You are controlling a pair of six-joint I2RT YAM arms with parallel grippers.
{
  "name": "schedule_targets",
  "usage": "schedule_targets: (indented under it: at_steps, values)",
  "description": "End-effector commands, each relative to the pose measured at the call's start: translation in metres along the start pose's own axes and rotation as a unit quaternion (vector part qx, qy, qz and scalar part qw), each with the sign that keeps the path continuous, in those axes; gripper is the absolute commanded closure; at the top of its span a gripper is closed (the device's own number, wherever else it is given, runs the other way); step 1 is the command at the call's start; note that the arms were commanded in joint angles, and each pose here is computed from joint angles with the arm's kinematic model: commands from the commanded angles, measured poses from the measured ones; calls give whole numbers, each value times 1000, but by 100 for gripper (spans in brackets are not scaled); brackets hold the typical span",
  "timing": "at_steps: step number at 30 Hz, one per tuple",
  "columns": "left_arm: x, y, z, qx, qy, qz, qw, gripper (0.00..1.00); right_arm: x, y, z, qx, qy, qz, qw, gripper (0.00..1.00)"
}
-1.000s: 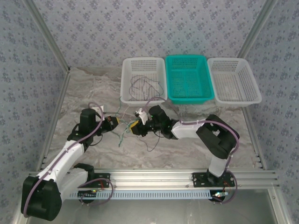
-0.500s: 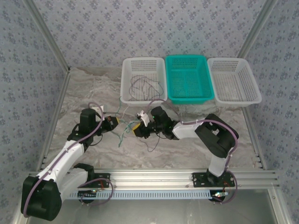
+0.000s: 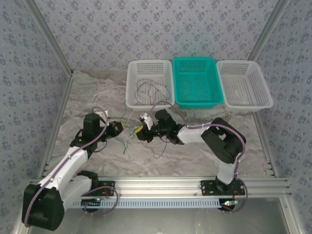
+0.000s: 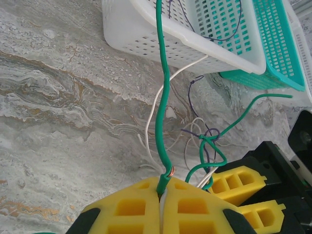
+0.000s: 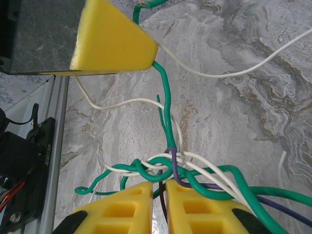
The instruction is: Untangle the cables
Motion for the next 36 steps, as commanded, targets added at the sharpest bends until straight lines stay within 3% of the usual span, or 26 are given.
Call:
schedule_targets:
  at_steps: [1,4,13,19,24,27,32,36]
  values:
    - [-12,18,-3,-23,-15,24,999,100,3,2,7,-1,17,-5,1000,85]
    - [-10,19,-5,-25,-7,25,999,100,1,-5,7,14,19,-3,1000,81]
    - [-8,15,-4,-24,-5,23,999,100,-4,-17,-2,15,7,2,1000,84]
    - [-10,16,-4,-23,-8,22,999,100,-2,-7,8,1,17,0,1000,85]
    - [-8,15,-6,-22,0,24,999,100,-3,2,10,-17,6,-2,1000,98]
    - [2,14,-11,-25,45,13,999,100,-14,1,2,-37,-26,8,999,100]
    - [42,6,-37,-25,197,-41,979,100,-46,-4,-29,-88,-138,53,985,100]
    - [55,2,-49,-48,201,-81,975,100,-75,-16,-54,-124,-237,107,958,100]
Point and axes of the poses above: each hand's point on the last joint's axis, 136 mm out from that joint toward the fingers, its own z axis out along the fingers, its own x axis along the line the jaws close on, y = z × x, the point moved 5 cm from there along -z, back along the fingers, and after that the axes turned 14 degrees about z, right-handed, at the moved point
